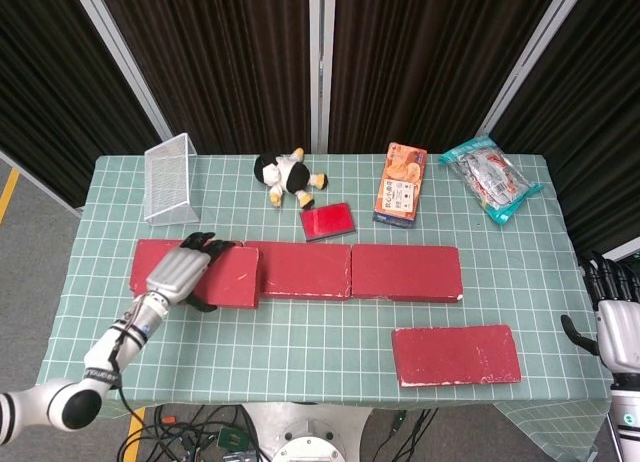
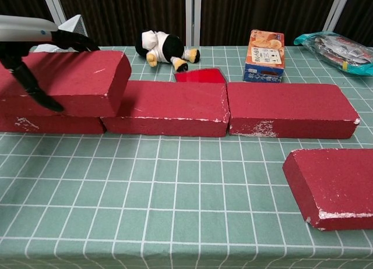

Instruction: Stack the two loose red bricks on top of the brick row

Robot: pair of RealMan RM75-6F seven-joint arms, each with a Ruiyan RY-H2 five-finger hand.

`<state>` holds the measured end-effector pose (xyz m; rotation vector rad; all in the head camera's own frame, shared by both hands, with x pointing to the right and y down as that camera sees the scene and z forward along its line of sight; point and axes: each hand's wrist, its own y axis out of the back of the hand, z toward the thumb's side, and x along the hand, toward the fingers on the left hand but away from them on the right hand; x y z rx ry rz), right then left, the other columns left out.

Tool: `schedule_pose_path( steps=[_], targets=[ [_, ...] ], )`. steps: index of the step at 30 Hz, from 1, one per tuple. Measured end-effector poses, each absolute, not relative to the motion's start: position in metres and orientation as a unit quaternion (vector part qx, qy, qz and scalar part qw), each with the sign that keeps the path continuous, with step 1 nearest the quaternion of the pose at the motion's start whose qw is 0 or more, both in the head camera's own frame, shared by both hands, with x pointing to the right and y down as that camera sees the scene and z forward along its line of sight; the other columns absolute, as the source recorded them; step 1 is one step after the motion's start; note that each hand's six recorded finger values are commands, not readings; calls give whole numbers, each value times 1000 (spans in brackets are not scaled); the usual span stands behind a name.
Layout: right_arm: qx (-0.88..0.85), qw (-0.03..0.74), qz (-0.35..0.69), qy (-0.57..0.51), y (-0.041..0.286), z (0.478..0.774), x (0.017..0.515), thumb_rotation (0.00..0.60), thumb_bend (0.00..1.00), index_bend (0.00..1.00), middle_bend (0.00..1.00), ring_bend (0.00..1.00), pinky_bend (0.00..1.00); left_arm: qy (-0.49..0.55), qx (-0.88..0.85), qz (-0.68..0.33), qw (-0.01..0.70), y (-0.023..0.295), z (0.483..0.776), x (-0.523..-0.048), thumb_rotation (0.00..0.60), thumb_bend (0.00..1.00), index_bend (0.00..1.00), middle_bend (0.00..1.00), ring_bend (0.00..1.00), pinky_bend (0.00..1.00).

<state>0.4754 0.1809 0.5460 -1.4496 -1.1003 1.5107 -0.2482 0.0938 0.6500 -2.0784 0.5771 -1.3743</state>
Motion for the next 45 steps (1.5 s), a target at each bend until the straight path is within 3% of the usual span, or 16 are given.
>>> schedule_pose_path(
  steps=[9,20,45],
  targets=[
    [-565,375,598,-426,182,546,483,600,249,0,0,0,0,205,-787,-518,265,65,680,-218,600,8,139,235,0,41],
    [-562,370,602,-429,182,548,489,600,249,0,0,0,0,186,-781,-529,274,60,695,-209,600,9,140,236,0,40],
    [-566,369,602,-426,182,551,487,600,249,0,0,0,0,201,-770,-538,277,62,687,-207,600,9,140,256,0,37]
  ],
)
